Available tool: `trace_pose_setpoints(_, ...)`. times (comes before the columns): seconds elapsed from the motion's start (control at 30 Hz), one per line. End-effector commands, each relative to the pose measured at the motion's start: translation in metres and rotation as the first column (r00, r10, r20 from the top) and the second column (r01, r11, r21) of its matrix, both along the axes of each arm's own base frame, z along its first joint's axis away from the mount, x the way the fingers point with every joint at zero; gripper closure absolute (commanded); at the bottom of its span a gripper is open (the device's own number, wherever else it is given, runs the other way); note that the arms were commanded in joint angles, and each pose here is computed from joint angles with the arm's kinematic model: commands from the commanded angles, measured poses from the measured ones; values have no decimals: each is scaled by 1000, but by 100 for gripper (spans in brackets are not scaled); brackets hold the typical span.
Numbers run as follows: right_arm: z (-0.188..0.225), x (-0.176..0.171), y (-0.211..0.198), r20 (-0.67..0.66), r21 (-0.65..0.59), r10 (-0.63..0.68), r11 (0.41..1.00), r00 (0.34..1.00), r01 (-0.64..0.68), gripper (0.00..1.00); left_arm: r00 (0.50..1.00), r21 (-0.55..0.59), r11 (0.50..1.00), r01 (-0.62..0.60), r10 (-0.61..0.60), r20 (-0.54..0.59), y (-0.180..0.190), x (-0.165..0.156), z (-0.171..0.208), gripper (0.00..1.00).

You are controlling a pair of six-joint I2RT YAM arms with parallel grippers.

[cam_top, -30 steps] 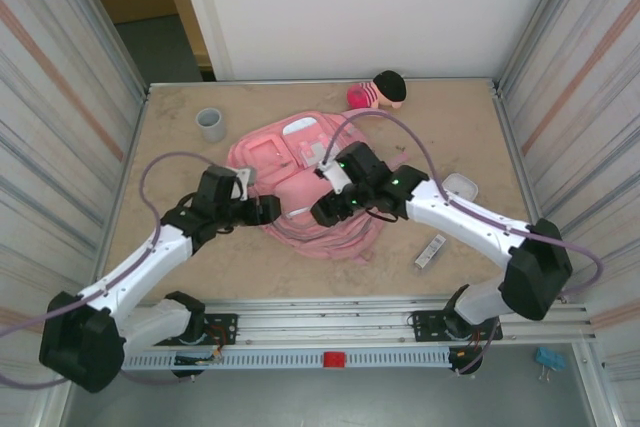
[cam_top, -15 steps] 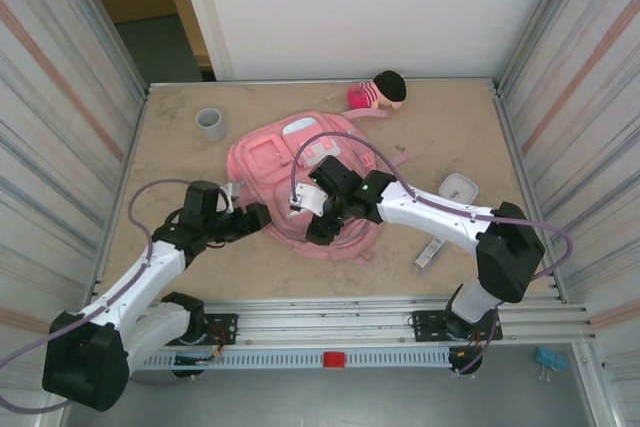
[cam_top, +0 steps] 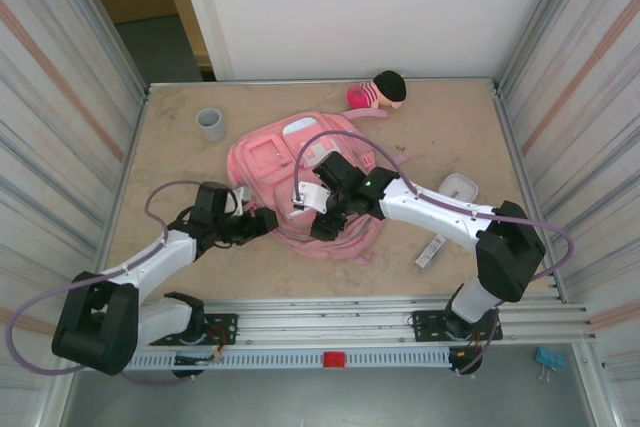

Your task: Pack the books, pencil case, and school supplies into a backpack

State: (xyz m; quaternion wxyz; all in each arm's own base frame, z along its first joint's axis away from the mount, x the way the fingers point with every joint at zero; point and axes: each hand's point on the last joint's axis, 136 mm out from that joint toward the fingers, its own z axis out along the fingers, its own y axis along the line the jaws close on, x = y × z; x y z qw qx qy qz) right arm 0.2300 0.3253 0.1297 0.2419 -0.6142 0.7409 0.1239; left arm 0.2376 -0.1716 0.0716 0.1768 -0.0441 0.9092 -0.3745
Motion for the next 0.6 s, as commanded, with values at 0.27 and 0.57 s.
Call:
trace_pose_setpoints(0.27,-11,-11,-13,-50,-18,-14,1000,999,13,30,981,-2,990,143,-141,132,-11,-6,0,50)
trace_pose_setpoints(0.57,-12,-13,-16,-53,-24,-22,999,998,21,30,980,104,989,109,-125,155,-1,0,-11,36)
